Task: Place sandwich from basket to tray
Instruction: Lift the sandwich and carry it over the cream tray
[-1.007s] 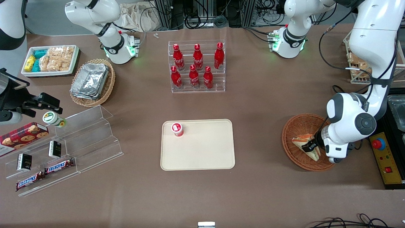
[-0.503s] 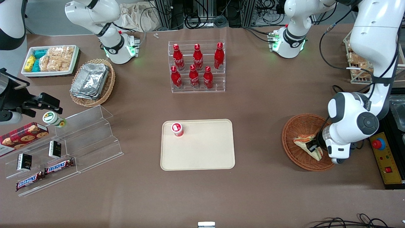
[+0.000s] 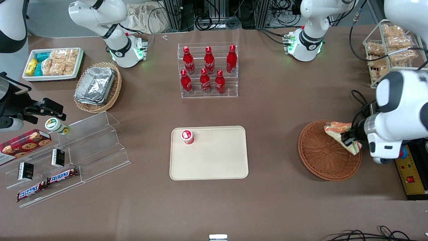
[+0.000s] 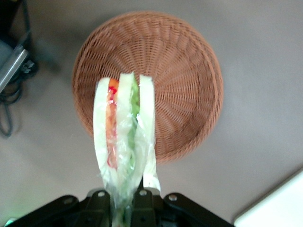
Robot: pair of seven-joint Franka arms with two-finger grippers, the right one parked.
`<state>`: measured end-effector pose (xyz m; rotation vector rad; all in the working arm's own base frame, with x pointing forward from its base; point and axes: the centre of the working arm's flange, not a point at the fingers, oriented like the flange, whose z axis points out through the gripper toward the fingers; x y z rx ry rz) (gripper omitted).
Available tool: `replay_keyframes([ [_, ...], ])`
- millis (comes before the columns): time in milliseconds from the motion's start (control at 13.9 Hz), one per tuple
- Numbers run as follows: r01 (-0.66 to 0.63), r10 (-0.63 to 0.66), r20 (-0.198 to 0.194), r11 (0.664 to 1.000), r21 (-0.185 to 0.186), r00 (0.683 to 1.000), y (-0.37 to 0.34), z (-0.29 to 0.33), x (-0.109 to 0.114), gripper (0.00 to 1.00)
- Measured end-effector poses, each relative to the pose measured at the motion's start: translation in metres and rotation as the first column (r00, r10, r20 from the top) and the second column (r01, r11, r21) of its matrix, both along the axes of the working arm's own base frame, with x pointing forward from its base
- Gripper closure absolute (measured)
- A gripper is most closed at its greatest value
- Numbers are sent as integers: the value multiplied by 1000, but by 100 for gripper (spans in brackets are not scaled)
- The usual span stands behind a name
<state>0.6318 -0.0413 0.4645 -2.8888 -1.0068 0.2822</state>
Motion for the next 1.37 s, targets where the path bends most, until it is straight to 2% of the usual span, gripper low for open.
replay_keyframes([
  [216,76,-76,-24,997,-19,997,-40,50,-10,85],
  [359,147,-148,-20,988,-39,989,-63,62,-15,85],
  [503,263,-266,-35,962,-71,963,-83,63,-22,85],
  [647,384,-391,-41,917,-110,920,-110,63,-30,85],
  [863,516,-524,-22,844,-144,851,-168,68,-49,85],
  [1007,602,-608,3,785,-145,794,-208,66,-61,85],
  [1150,661,-664,27,740,-125,747,-243,54,-66,85],
  [1366,719,-724,22,680,-141,689,-294,-4,-67,85],
])
